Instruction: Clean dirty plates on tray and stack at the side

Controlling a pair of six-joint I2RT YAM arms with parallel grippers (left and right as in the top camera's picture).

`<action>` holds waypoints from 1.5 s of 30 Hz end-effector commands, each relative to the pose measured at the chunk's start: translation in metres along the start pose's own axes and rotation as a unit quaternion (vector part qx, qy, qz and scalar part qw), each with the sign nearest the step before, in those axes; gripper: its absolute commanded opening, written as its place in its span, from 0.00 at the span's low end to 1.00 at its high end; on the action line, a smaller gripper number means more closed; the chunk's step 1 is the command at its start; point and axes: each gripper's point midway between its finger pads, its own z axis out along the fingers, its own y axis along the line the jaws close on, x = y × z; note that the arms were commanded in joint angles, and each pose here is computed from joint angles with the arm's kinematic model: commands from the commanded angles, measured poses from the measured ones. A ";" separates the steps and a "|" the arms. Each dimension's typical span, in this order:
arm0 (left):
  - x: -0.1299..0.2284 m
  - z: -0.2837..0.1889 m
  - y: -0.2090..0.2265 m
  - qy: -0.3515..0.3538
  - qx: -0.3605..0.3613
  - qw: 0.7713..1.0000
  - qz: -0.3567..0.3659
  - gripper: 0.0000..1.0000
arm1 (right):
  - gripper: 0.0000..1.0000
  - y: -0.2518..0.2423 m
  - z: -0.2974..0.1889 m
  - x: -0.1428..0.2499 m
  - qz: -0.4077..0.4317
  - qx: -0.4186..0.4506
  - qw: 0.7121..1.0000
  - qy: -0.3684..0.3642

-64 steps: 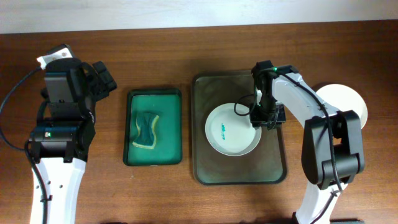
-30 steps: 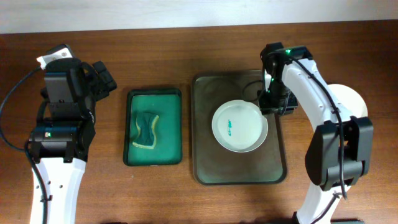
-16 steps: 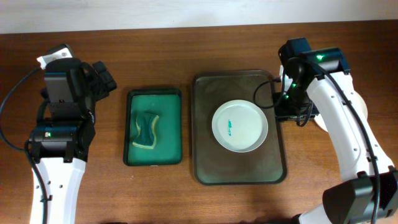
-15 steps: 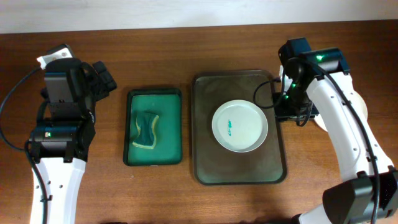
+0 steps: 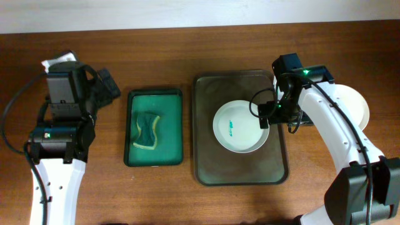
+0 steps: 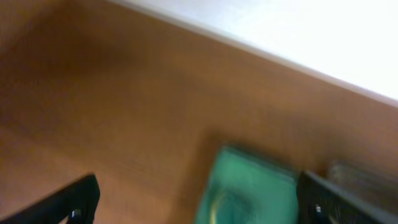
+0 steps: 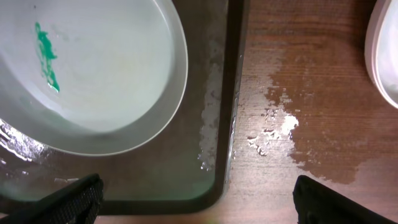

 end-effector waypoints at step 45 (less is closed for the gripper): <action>0.256 0.134 -0.043 0.445 0.013 0.873 0.197 0.39 | 0.98 -0.004 -0.001 0.001 0.003 0.006 1.000 -0.001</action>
